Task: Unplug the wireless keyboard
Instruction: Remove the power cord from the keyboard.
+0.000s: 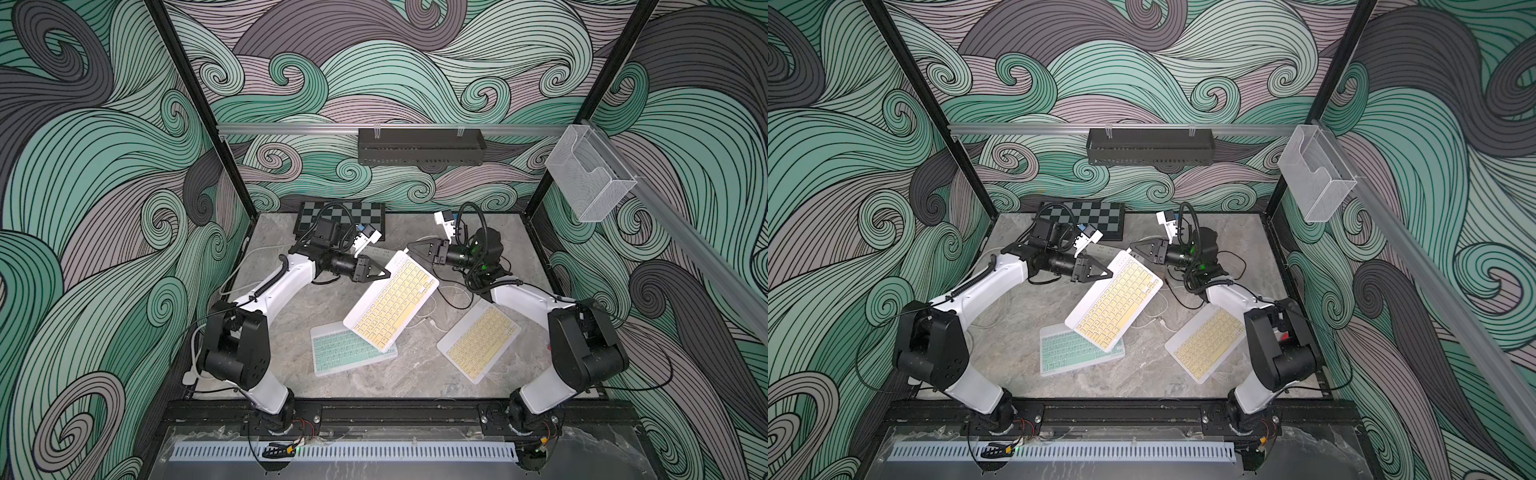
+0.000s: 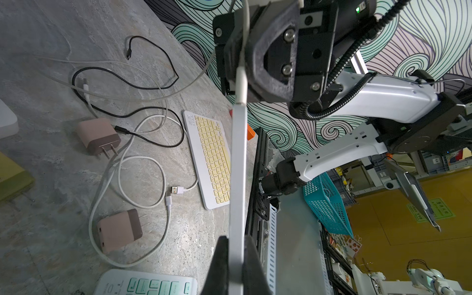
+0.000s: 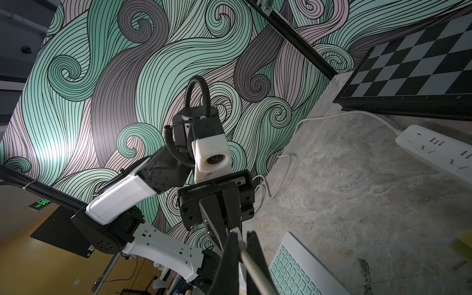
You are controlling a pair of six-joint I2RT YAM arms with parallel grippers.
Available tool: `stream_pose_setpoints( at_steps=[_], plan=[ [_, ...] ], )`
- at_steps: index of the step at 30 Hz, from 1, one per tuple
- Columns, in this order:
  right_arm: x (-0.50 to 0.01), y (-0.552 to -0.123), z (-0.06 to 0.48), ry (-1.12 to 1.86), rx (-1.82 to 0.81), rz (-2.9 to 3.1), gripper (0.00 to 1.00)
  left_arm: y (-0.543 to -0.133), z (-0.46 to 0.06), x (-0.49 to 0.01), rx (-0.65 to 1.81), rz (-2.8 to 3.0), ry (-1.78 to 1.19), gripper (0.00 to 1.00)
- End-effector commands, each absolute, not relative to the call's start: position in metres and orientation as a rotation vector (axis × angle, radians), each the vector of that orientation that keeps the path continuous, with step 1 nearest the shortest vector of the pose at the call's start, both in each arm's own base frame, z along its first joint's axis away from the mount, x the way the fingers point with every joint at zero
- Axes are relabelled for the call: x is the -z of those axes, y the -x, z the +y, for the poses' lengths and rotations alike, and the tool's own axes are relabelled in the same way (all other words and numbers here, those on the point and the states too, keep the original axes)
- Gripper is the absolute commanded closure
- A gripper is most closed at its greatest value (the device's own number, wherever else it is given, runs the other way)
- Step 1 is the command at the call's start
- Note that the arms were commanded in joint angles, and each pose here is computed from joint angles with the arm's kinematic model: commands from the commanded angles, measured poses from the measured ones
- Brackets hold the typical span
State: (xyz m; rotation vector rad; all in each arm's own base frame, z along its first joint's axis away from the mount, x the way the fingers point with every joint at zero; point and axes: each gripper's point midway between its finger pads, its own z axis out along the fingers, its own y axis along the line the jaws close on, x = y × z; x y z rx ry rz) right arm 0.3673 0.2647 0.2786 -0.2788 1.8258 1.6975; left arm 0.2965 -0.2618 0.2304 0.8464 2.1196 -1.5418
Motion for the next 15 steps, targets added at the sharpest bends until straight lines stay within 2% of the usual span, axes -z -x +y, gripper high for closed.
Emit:
stream_pose_setpoints(
  at_steps=[1, 10, 15],
  plan=[
    [-0.343, -0.422, 0.186, 0.05, -1.443, 1.543, 1.0, -0.283, -0.248, -0.228, 1.627, 2.229, -0.659, 1.0],
    [-0.338, -0.424, 0.189, 0.056, -1.454, 1.568, 1.0, -0.285, -0.247, -0.233, 1.598, 2.239, -0.662, 1.0],
    [-0.326, -0.426, 0.197, 0.096, -1.47, 1.632, 1.0, -0.307, -0.224, -0.232, 1.476, 2.289, -0.559, 1.0]
  ],
)
